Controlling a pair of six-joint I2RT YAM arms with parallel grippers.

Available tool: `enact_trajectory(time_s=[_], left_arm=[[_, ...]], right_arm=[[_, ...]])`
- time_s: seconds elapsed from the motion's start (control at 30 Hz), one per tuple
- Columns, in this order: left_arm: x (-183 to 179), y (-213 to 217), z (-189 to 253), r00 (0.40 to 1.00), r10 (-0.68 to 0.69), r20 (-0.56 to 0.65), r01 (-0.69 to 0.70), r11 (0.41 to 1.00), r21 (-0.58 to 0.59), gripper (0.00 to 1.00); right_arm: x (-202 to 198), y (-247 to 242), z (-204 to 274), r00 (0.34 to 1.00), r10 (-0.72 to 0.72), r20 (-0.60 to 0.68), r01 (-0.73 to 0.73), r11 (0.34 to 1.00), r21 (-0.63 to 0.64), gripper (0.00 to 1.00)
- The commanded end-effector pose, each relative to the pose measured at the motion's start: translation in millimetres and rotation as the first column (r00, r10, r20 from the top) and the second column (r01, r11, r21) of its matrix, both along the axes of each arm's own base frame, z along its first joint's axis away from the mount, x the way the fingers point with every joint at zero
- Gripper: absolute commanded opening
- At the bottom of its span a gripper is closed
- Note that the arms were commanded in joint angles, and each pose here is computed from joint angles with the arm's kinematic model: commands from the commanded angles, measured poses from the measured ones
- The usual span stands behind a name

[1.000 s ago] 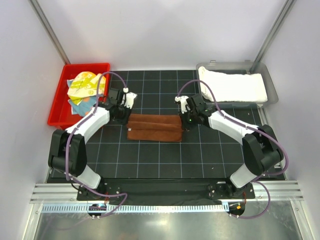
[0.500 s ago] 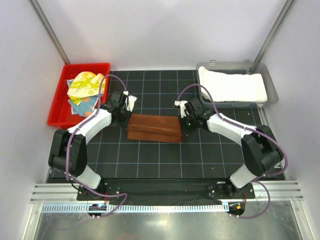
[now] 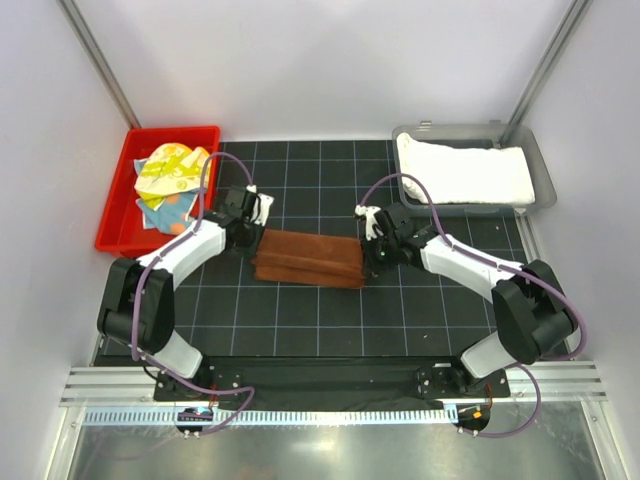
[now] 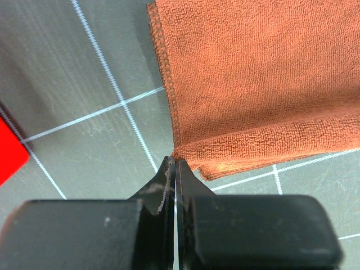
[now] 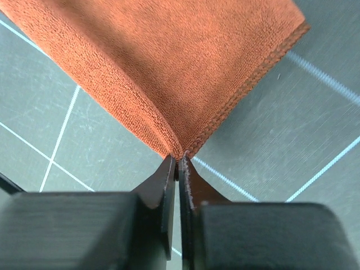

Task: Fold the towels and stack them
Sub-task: Fold the towel

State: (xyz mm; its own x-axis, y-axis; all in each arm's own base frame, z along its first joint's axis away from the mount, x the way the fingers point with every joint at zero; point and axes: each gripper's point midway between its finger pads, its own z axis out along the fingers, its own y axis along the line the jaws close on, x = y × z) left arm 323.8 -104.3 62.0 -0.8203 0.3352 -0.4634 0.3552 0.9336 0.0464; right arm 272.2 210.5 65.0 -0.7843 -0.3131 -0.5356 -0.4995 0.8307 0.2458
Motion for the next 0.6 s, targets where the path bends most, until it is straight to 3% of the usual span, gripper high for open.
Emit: enact_trajectory(time_s=[0.0, 0.03, 0.17, 0.3, 0.33, 0.4, 0.53, 0.57], left_arm=[[-2, 2, 3, 0.999, 0.033, 0.015, -0.033, 0.999, 0.012, 0.04], [-6, 0, 2, 0.999, 0.034, -0.002, -0.034, 0.999, 0.008, 0.12], [-21, 0, 4, 0.999, 0.026, -0.019, -0.025, 0.999, 0.041, 0.27], [-21, 16, 22, 0.994, 0.093, 0.057, -0.099, 0.99, 0.105, 0.41], [-17, 14, 31, 0.993, 0.098, 0.069, -0.104, 0.99, 0.092, 0.4], [-15, 4, 39, 0.994, 0.091, 0.061, -0.094, 0.995, 0.044, 0.38], [-1, -36, 55, 0.995, 0.086, 0.046, -0.079, 0.986, -0.148, 0.4], [-5, -55, 54, 0.997, 0.072, -0.002, -0.071, 0.968, -0.243, 0.4]], right_arm=[[-10, 1, -6, 0.999, -0.021, -0.049, 0.021, 1.0, 0.014, 0.13], [-11, 0, -10, 0.997, -0.027, -0.067, 0.027, 1.0, 0.003, 0.15], [-16, -4, -15, 0.993, -0.049, -0.105, 0.045, 0.998, -0.038, 0.35], [-22, -1, 6, 0.992, -0.067, -0.111, 0.068, 0.998, 0.008, 0.44], [-25, 2, 10, 0.991, -0.062, -0.117, 0.066, 0.997, 0.033, 0.45], [-25, 10, 28, 0.991, -0.073, -0.115, 0.084, 0.992, 0.093, 0.45], [-8, 25, 51, 0.984, -0.137, -0.111, 0.154, 0.974, 0.165, 0.38], [-1, 29, 55, 0.985, -0.147, -0.092, 0.162, 0.968, 0.189, 0.36]])
